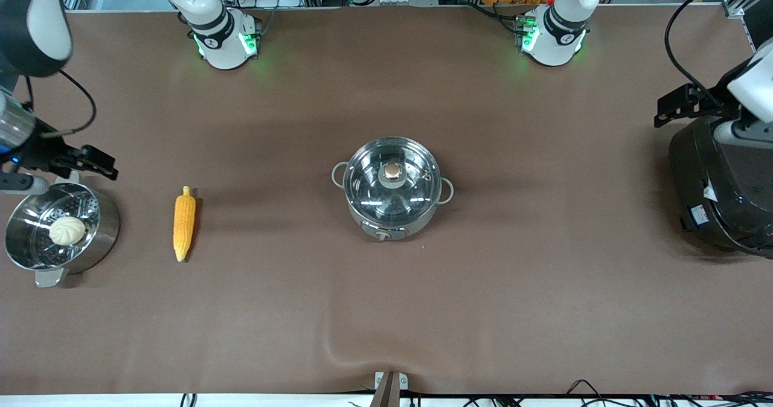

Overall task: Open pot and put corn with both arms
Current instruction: 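Reach the right gripper to the corn while the left gripper reaches the lid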

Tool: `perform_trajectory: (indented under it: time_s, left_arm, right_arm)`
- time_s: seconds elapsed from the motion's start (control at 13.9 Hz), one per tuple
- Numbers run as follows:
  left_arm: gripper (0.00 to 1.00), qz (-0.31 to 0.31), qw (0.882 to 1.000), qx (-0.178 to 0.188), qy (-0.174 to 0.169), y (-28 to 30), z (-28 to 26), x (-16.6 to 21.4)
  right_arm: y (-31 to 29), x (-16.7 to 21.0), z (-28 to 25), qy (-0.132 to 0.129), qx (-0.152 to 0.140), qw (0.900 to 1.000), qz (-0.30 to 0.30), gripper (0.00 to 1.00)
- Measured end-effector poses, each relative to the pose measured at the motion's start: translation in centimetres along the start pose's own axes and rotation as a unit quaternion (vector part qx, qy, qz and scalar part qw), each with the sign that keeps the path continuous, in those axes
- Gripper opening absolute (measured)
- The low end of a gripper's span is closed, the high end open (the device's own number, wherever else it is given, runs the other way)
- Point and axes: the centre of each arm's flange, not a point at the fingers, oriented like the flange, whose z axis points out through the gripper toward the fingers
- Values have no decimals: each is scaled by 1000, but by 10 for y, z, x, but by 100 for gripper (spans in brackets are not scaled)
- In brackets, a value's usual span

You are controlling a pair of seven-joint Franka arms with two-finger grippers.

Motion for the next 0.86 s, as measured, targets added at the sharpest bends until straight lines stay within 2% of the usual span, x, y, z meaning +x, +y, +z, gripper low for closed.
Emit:
perform_trajectory:
  time_s: [0.22, 0.43, 0.58, 0.72, 0.86]
  left_arm:
    - [100, 12, 1000, 2, -16, 31, 34, 29]
    - [100, -10, 1000, 7, -29, 109, 69, 55]
    - [100, -34, 999, 11, -21, 168, 83, 64]
    - [100, -45, 999, 13, -10, 231, 99, 67]
    - [100, -68, 998, 8, 16, 298, 122, 69]
  right_arm:
    - [-9, 6, 45, -8, 7, 1000, -4, 100]
    - [-10, 21, 89, -1, 8, 1000, -4, 100]
    - [-10, 30, 121, 3, 8, 1000, -4, 100]
    - [-7, 33, 150, -4, 8, 1000, -1, 100]
    - [-6, 33, 173, -3, 7, 1000, -1, 100]
